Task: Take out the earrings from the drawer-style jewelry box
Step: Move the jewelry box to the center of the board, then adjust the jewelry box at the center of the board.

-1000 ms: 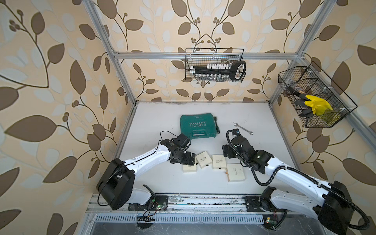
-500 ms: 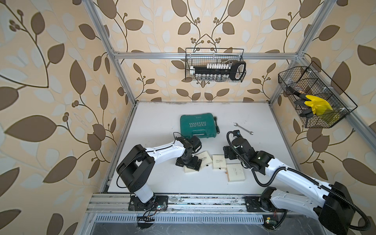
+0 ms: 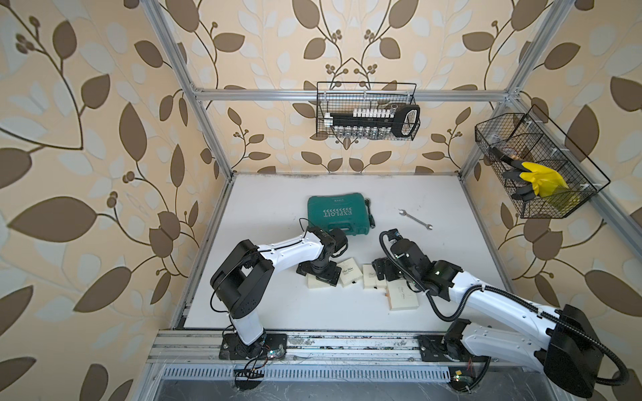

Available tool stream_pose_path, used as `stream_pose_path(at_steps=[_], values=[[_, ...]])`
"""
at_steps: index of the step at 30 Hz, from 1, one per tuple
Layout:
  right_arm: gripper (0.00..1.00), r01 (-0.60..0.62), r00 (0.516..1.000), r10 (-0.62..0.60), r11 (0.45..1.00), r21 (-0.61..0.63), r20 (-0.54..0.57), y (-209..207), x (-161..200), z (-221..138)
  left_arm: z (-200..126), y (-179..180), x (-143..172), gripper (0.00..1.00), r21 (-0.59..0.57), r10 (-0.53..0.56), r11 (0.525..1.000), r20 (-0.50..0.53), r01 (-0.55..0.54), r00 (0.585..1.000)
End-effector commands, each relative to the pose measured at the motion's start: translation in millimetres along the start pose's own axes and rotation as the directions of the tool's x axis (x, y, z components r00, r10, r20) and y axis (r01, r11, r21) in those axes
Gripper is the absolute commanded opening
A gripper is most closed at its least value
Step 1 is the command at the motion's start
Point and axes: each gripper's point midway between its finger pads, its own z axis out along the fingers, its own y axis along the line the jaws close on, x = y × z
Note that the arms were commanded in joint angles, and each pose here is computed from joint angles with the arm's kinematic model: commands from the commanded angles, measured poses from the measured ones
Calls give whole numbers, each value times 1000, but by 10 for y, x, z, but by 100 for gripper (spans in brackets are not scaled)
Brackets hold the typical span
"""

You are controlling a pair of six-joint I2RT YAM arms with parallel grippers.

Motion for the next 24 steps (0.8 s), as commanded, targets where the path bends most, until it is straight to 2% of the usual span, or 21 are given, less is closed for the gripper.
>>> stream_pose_path(at_steps=[1,4,6,9,16,24], values=[[93,89,996,-90,992,-93,-13,348,-65,23,-237,102,-36,99,36,-30,999,43,29,999],[93,163,986,-166,979,-124,-20,583,-52,59,-407,128,-67,99,167,-128,979,75,114,989],[94,213,977,-215,972,-103,-9,695,-76,77,-541,183,-98,99,276,-218,943,98,184,971],[94,246,969,-248,966,-83,-13,811,-103,150,-704,279,-123,99,375,-316,893,126,250,940],[96,314,947,-316,948,-47,-59,990,-100,371,-594,511,-81,99,410,-452,821,40,398,891],[97,339,932,-335,941,5,-140,981,86,613,-477,535,25,99,375,-425,840,5,392,905]])
